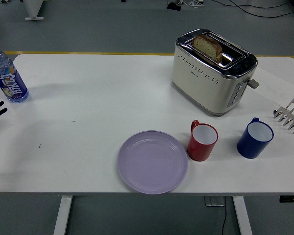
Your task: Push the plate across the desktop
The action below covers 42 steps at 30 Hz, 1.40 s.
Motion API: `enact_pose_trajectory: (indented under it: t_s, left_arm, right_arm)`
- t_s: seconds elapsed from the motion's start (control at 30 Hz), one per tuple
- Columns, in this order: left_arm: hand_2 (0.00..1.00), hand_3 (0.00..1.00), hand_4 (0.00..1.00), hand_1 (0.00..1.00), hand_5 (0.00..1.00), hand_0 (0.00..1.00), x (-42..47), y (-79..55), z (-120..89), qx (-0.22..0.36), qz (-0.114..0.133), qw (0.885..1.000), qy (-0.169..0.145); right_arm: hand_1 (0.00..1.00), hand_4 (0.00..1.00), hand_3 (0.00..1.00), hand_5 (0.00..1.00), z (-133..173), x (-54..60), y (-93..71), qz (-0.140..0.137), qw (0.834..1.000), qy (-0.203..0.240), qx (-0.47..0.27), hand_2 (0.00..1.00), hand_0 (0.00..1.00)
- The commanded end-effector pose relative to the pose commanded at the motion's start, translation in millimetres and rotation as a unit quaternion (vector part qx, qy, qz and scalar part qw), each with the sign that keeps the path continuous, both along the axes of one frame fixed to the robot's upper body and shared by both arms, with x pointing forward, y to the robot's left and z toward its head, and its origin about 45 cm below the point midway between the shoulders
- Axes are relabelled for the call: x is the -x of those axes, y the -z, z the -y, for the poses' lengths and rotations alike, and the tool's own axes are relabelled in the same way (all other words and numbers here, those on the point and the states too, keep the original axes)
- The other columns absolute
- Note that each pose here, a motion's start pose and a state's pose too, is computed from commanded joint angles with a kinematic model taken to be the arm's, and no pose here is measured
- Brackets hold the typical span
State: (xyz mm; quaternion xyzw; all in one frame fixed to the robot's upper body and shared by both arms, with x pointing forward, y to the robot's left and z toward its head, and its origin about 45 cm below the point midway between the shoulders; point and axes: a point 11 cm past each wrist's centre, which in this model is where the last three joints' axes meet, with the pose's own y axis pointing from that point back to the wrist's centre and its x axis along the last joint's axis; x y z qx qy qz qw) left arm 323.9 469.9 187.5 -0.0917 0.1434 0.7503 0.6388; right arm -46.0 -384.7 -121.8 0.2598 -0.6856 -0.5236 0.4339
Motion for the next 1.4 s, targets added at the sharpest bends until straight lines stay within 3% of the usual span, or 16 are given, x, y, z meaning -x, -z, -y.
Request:
enact_pose_trajectory:
  t_s: [1.4]
  left_arm:
    - [0.732, 0.712, 0.568, 0.735, 0.998, 0.663, 4.0, 2.1, -5.1, -0.003, -0.011, 1.0, -0.008]
  right_arm:
    - [0.548, 0.31, 0.592, 0.449, 0.5, 7.6, -0.5, -0.01, 1.0, 0.004, 0.001, 0.665, 0.562]
